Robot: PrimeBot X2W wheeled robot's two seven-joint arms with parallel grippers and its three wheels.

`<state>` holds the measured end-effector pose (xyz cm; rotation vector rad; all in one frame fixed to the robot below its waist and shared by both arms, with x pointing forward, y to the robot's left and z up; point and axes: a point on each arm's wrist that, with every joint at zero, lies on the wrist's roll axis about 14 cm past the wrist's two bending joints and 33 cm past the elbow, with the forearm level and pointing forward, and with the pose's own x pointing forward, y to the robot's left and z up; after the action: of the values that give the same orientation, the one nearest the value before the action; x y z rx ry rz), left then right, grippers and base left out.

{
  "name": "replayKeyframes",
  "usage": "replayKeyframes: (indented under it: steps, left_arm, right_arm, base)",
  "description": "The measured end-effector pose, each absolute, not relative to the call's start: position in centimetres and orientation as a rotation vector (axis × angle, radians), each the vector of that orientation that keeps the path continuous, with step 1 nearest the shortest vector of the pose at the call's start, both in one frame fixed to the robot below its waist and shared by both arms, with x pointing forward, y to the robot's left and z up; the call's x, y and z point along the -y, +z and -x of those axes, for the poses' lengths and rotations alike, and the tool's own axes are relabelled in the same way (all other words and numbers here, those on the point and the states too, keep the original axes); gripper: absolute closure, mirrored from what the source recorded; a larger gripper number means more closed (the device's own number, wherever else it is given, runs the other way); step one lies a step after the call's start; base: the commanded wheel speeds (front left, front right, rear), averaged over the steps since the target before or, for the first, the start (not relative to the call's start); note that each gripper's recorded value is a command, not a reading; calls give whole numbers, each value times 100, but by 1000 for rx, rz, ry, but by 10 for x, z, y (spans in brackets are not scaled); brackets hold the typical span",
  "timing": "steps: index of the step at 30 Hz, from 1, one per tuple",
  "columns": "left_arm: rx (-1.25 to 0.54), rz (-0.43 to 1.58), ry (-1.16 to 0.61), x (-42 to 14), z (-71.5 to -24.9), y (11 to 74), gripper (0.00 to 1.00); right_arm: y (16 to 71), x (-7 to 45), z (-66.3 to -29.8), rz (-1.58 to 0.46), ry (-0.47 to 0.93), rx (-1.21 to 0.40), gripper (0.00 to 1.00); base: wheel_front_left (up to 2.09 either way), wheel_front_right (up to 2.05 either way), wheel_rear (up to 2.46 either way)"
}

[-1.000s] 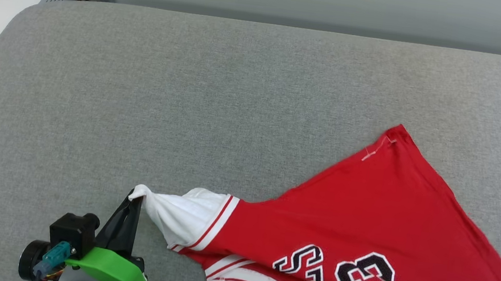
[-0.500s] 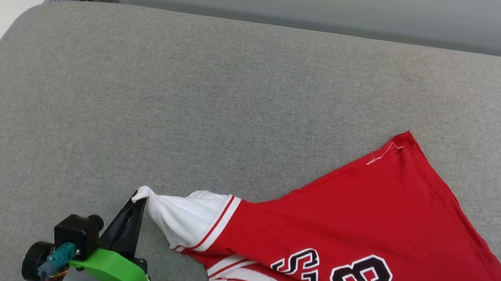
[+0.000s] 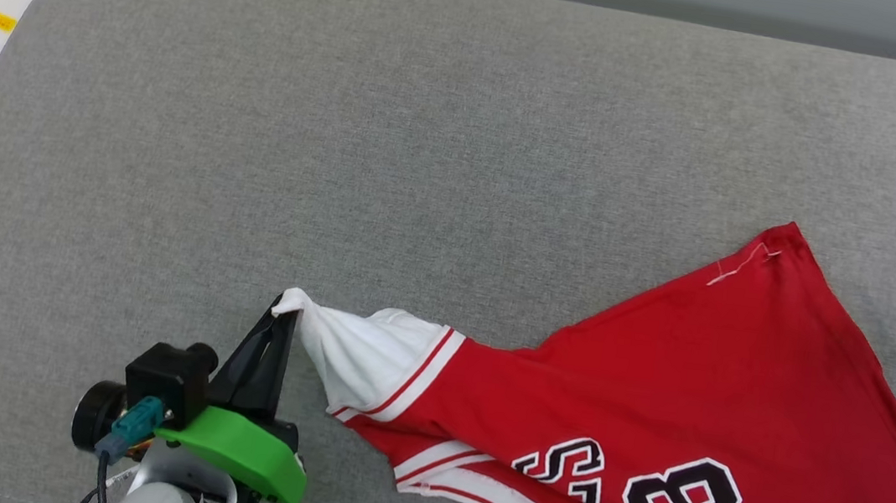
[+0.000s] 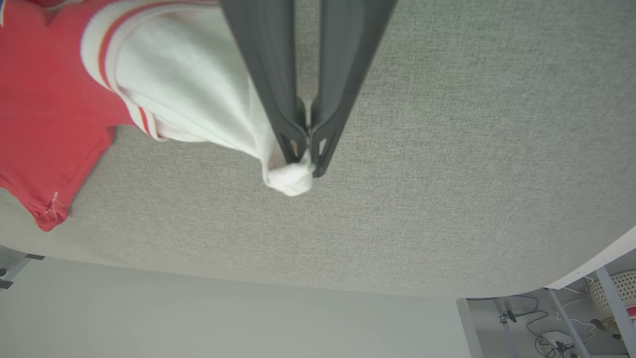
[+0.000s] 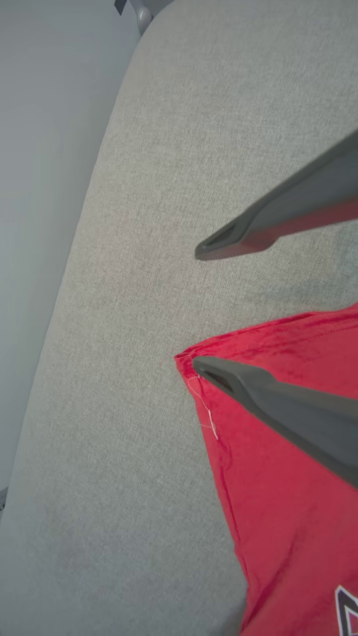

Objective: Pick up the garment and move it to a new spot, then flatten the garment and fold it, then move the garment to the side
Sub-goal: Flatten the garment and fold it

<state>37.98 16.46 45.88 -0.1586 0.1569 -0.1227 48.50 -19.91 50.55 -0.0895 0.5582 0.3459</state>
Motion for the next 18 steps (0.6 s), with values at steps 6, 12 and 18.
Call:
replayKeyframes:
  steps: [6, 12, 18]
  left_arm:
    - [-156, 169, -119, -164, -387, 456, 100]
    - [-170, 172, -100, -169, -392, 448, 100]
    - [-195, 173, -74, -176, -394, 436, 100]
  right_arm:
    - [460, 162, -506, 116, 425, -742, 0]
    - [410, 147, -518, 114, 440, -893, 0]
    - [355, 146, -504, 176, 457, -1049, 0]
  base:
    - [0, 0, 0]
    - [0, 0, 0]
    - [0, 0, 0]
